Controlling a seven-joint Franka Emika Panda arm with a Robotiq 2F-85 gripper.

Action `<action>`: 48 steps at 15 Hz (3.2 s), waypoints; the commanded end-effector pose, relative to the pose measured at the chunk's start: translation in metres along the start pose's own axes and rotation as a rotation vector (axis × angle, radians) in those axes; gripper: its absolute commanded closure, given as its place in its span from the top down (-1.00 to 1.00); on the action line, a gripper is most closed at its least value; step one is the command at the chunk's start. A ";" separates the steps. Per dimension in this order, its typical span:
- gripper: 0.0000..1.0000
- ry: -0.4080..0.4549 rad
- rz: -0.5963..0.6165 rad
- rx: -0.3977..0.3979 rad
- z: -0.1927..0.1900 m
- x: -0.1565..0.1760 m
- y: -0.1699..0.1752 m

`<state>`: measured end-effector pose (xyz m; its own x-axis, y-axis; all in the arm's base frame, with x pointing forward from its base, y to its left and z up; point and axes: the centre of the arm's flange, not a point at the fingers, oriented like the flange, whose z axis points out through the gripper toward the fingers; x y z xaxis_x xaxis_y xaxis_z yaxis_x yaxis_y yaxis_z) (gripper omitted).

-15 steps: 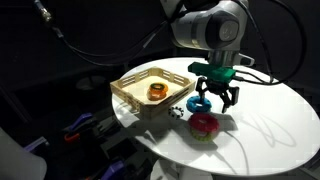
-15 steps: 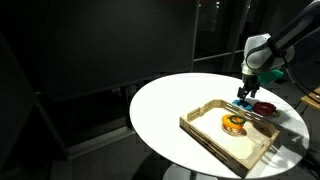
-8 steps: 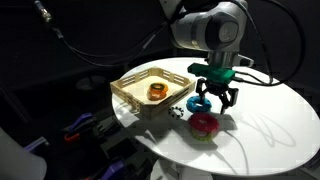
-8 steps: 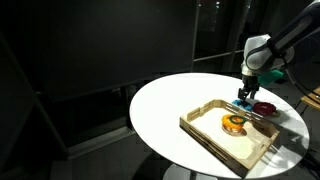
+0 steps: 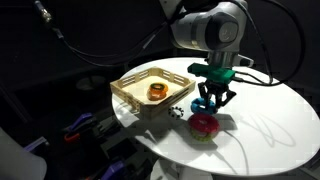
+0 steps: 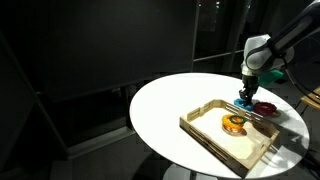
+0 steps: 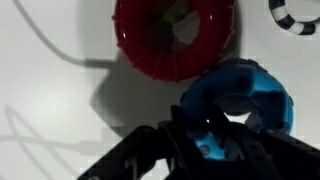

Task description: Pick up the blue ring from the table and put it in the wooden tray

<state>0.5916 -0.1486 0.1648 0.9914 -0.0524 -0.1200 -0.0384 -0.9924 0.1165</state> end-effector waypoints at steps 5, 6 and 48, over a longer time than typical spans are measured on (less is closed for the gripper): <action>-0.78 0.038 0.047 0.024 -0.042 0.014 0.004; -0.78 0.043 0.054 0.025 -0.051 0.016 0.005; -0.77 -0.001 -0.211 0.089 -0.162 -0.013 -0.136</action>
<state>0.6142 -0.0151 0.3131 0.9867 0.0794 -0.1416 0.0799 -0.9968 -0.0020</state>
